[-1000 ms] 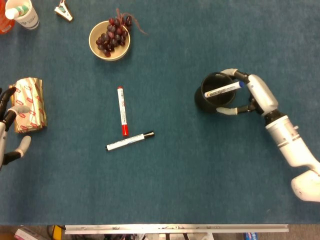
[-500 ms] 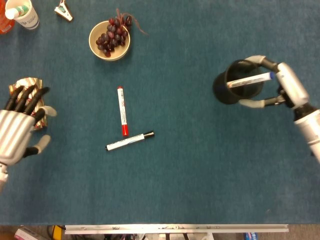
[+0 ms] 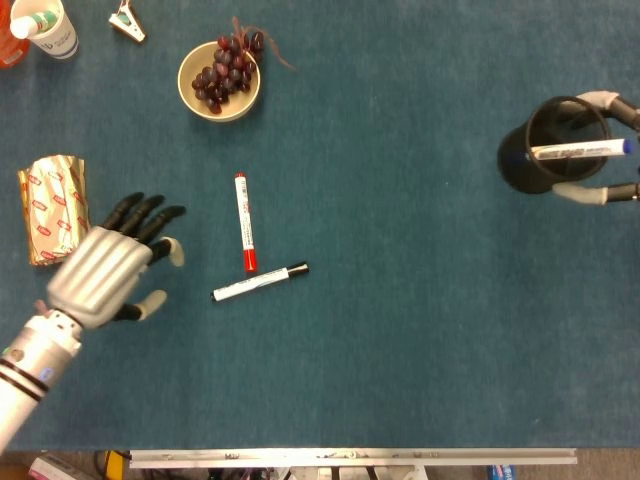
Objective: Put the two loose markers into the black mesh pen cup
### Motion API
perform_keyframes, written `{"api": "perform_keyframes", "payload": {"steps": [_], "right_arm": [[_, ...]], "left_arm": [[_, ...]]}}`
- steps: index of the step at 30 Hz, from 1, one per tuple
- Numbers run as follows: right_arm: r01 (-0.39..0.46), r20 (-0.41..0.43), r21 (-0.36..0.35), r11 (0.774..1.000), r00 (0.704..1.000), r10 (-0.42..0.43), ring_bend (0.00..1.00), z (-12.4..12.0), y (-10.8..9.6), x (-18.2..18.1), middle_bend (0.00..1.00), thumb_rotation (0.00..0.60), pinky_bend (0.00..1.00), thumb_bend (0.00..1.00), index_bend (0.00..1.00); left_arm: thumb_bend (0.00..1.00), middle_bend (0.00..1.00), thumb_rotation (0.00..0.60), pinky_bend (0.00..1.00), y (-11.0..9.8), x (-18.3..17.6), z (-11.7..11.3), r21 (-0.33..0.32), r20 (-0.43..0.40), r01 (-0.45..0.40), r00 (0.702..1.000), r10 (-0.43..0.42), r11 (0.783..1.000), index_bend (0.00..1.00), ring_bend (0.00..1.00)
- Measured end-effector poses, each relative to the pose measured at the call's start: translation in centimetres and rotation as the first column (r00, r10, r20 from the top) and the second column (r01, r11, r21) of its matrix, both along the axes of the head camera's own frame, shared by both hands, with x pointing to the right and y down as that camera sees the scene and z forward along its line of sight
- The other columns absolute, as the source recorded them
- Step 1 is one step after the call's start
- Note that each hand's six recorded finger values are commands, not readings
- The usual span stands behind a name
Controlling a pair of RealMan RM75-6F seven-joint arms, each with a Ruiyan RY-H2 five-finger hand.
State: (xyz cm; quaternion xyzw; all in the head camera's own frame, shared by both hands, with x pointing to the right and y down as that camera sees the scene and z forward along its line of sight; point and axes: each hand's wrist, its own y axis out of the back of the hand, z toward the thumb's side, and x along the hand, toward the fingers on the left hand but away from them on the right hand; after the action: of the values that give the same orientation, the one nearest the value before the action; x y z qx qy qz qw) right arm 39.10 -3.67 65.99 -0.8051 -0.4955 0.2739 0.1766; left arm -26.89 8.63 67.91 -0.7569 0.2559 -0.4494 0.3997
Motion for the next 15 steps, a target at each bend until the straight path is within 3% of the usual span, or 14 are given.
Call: {"api": "perform_keyframes", "payload": {"steps": [15], "right_arm": [[-0.037, -0.011, -0.001, 0.999, 0.999, 0.037, 0.38, -0.1, 0.0, 1.8, 0.49, 0.6, 0.31, 0.35, 0.54]], "left_arm": [[0.27, 0.14, 0.6, 0.0, 0.8, 2.9, 4.8, -0.085, 0.023, -0.014, 1.0, 0.016, 0.996, 0.44, 0.02]]}}
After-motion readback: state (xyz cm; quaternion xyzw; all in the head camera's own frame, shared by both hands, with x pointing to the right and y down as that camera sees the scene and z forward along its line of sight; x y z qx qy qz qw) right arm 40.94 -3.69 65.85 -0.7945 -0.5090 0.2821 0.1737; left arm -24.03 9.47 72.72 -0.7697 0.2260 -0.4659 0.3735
